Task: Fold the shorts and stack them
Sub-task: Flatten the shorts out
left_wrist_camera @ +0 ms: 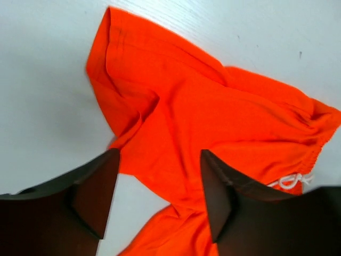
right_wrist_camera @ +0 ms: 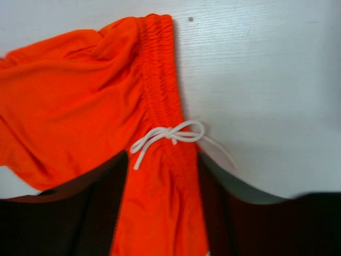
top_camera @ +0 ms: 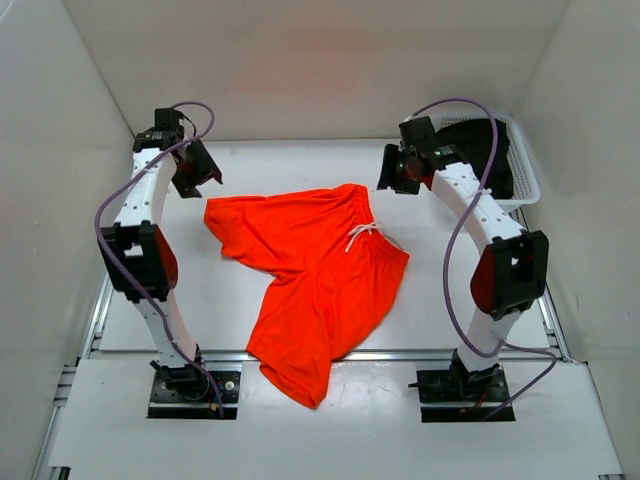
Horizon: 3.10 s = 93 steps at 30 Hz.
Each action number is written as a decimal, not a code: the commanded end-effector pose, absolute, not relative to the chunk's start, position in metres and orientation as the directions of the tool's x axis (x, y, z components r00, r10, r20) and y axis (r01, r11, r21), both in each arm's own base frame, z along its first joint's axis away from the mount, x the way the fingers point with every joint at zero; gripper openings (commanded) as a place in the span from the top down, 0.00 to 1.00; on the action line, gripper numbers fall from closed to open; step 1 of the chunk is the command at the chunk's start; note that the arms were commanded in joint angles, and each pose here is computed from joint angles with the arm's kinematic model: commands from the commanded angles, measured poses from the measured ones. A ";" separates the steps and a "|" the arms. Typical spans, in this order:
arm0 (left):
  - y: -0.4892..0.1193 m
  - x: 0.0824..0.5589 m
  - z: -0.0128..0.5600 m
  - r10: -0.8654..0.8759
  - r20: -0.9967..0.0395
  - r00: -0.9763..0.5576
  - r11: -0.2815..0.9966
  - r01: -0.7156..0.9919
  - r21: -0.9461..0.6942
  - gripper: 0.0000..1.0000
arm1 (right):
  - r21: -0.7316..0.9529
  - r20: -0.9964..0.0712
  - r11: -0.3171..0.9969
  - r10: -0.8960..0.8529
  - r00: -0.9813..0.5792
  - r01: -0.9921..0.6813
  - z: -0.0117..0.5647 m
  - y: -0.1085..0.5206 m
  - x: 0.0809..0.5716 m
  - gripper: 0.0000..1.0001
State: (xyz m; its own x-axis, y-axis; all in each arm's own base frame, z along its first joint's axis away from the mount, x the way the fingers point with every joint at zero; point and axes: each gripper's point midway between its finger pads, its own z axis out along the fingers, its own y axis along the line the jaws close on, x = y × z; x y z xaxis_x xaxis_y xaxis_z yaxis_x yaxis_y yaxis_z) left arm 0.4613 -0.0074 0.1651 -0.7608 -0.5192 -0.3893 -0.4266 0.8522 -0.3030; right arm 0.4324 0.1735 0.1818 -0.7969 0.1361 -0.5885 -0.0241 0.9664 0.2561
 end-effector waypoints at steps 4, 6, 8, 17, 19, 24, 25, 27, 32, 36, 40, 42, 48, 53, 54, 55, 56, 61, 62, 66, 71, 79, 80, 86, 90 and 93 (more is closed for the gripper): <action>-0.009 0.422 0.122 -0.475 -0.348 -0.808 0.880 -0.437 -0.185 0.40 | 0.229 -0.578 0.968 0.047 -0.814 -0.106 0.163 0.196 0.432 0.56; -0.010 0.422 0.105 -0.483 -0.319 -0.815 0.875 -0.451 -0.174 0.41 | 0.201 -0.552 0.974 0.022 -0.834 -0.107 0.152 0.203 0.443 0.42; -0.010 0.422 0.091 -0.484 -0.288 -0.826 0.875 -0.457 -0.158 0.44 | 0.153 -0.513 0.982 -0.013 -0.859 -0.107 0.126 0.203 0.457 0.31; -0.003 0.418 0.063 -0.477 -0.231 -0.848 0.879 -0.463 -0.113 0.66 | 0.077 -0.476 0.994 -0.033 -0.879 -0.079 0.080 0.211 0.505 0.26; -0.003 0.407 0.061 -0.477 -0.215 -0.852 0.879 -0.466 -0.105 0.67 | 0.065 -0.459 0.994 -0.047 -0.887 -0.087 0.062 0.213 0.510 0.25; -0.018 0.379 0.058 -0.476 -0.154 -0.866 0.877 -0.454 -0.160 0.40 | 0.101 -0.463 0.989 -0.046 -0.885 -0.104 0.046 0.227 0.526 0.24; -0.024 0.376 0.052 -0.466 -0.143 -0.873 0.881 -0.443 -0.165 0.37 | 0.107 -0.454 0.989 -0.047 -0.890 -0.107 0.039 0.229 0.526 0.26; -0.028 0.363 0.043 -0.466 -0.117 -0.877 0.881 -0.447 -0.155 0.34 | 0.152 -0.441 0.984 -0.014 -0.897 -0.090 0.033 0.232 0.529 0.37; -0.025 0.358 0.024 -0.484 -0.098 -0.870 0.873 -0.471 -0.125 0.53 | 0.184 -0.445 0.980 0.019 -0.895 -0.071 0.026 0.234 0.536 0.65; -0.022 0.365 0.018 -0.492 -0.108 -0.864 0.869 -0.482 -0.109 0.90 | 0.189 -0.469 0.982 0.065 -0.881 -0.028 0.031 0.229 0.546 0.85; -0.022 0.381 0.030 -0.492 -0.151 -0.857 0.869 -0.476 -0.132 0.90 | 0.203 -0.486 0.977 0.153 -0.861 0.059 0.035 0.208 0.562 0.94; -0.012 0.399 0.045 -0.517 -0.192 -0.834 0.854 -0.491 -0.169 0.90 | 0.221 -0.507 0.970 0.206 -0.837 0.105 0.038 0.195 0.577 0.98; 0.008 0.438 0.082 -0.526 -0.250 -0.813 0.848 -0.478 -0.228 0.90 | 0.326 -0.579 0.936 0.309 -0.754 0.133 0.063 0.186 0.618 1.00; 0.007 0.427 0.072 -0.519 -0.207 -0.829 0.852 -0.482 -0.205 0.90 | 0.371 -0.560 0.924 0.303 -0.771 0.094 0.053 0.198 0.618 0.47; 0.007 0.424 0.065 -0.519 -0.190 -0.833 0.852 -0.486 -0.197 0.90 | 0.383 -0.564 0.921 0.294 -0.772 0.072 0.057 0.201 0.618 0.36; 0.007 0.420 0.058 -0.520 -0.172 -0.837 0.851 -0.490 -0.189 0.83 | 0.397 -0.558 0.916 0.282 -0.781 0.047 0.061 0.205 0.615 0.30; 0.004 0.420 0.055 -0.519 -0.158 -0.840 0.850 -0.488 -0.197 0.74 | 0.397 -0.556 0.917 0.282 -0.782 0.048 0.060 0.205 0.614 0.26; 0.007 0.416 0.061 -0.542 -0.155 -0.826 0.836 -0.511 -0.202 0.17 | 0.380 -0.614 0.925 0.234 -0.754 -0.022 0.109 0.221 0.600 0.19; 0.008 0.417 0.066 -0.542 -0.171 -0.822 0.836 -0.510 -0.200 0.15 | 0.377 -0.623 0.926 0.237 -0.745 -0.020 0.118 0.219 0.598 0.18; 0.019 0.405 0.091 -0.567 -0.216 -0.795 0.823 -0.541 -0.170 0.06 | 0.383 -0.688 0.924 0.269 -0.674 -0.022 0.184 0.209 0.588 0.17; 0.004 0.364 0.121 -0.552 -0.256 -0.794 0.834 -0.517 -0.194 0.22 | 0.344 -0.765 0.939 0.276 -0.581 -0.007 0.249 0.194 0.565 0.15; -0.049 0.282 0.080 -0.488 -0.150 -0.860 0.861 -0.447 -0.240 0.63 | 0.342 -0.755 0.939 0.293 -0.586 0.030 0.268 0.161 0.453 0.63; -0.056 0.282 0.073 -0.478 -0.132 -0.868 0.862 -0.435 -0.260 0.49 | 0.324 -0.696 0.944 0.278 -0.662 0.056 0.226 0.157 0.432 0.70; -0.074 0.280 0.038 -0.415 -0.075 -0.907 0.891 -0.387 -0.238 0.21 | 0.462 -0.503 0.886 0.289 -0.814 0.029 0.154 0.165 0.346 0.38; -0.081 0.276 0.015 -0.410 -0.013 -0.912 0.894 -0.398 -0.207 0.38 | 0.524 -0.389 0.849 0.312 -0.867 0.070 0.115 0.168 0.310 0.28; -0.078 0.276 0.006 -0.420 0.002 -0.908 0.893 -0.414 -0.175 0.70 | 0.516 -0.359 0.851 0.316 -0.878 0.095 0.100 0.165 0.301 0.27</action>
State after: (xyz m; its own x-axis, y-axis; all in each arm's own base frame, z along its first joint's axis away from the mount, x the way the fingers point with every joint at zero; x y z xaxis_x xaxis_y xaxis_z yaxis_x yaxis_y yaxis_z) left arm 0.2622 -0.0753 0.0120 -0.9065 -0.4208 0.0344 -0.4206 0.8926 -0.1624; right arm 0.2832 0.1488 0.0680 -0.9140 0.2878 -0.2860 0.1582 0.9018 0.4021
